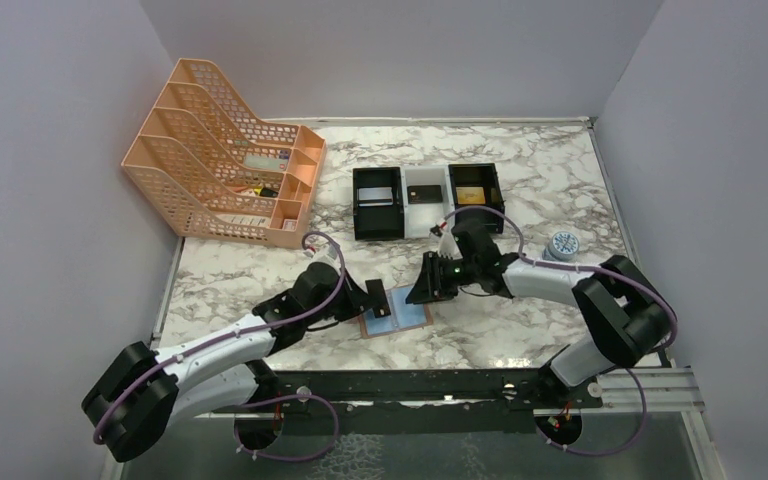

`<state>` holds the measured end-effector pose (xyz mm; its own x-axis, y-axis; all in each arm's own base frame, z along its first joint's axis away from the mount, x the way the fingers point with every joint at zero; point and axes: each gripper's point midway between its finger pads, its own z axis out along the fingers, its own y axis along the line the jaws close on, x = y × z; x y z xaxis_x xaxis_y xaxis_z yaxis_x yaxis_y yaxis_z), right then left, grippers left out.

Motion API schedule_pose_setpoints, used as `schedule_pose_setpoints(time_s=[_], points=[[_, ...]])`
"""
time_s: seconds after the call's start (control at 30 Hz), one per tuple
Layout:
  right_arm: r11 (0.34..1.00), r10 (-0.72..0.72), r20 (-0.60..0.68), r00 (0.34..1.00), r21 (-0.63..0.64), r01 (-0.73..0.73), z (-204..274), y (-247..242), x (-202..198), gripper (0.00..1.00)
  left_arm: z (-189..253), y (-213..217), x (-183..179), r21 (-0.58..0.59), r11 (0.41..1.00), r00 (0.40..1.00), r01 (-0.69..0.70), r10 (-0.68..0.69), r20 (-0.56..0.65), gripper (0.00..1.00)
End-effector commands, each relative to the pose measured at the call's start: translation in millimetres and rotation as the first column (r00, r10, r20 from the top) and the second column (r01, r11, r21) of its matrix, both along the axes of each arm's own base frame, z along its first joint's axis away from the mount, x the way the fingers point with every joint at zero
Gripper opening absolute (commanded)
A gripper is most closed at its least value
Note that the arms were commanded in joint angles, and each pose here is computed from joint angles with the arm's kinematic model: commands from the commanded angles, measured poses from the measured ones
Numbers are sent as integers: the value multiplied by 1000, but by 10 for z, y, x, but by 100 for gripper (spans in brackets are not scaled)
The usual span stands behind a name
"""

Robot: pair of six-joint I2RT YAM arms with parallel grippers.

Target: Take the credit cards out of the card holder

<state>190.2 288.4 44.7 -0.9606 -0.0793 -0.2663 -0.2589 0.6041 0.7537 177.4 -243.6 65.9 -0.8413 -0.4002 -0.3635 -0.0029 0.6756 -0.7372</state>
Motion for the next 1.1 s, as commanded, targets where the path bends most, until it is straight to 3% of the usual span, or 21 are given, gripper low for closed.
schedule_pose_setpoints(time_s=[0.0, 0.23, 0.5, 0.8, 0.93, 1.07], points=[[999, -44, 127, 991, -20, 47, 258, -14, 223, 33, 55, 156, 68, 82, 996, 999, -36, 33, 39, 0], [992, -119, 204, 972, -4, 122, 364, -123, 261, 41, 116, 175, 104, 90, 995, 998, -51, 47, 51, 0], [996, -26, 162, 986, 89, 12, 383, 67, 164, 48, 364, 362, 257, 100, 982, 977, -161, 145, 154, 0], [977, -108, 139, 984, -169, 131, -53, -216, 328, 54, 479, 453, 251, 96, 978, 968, -183, 162, 193, 0], [965, -110, 155, 982, -222, 143, -122, -294, 356, 55, 517, 459, 267, 95, 978, 964, -186, 163, 208, 0], [977, -83, 114, 990, -187, 104, -162, -223, 280, 55, 517, 436, 283, 95, 979, 964, -180, 156, 213, 0]])
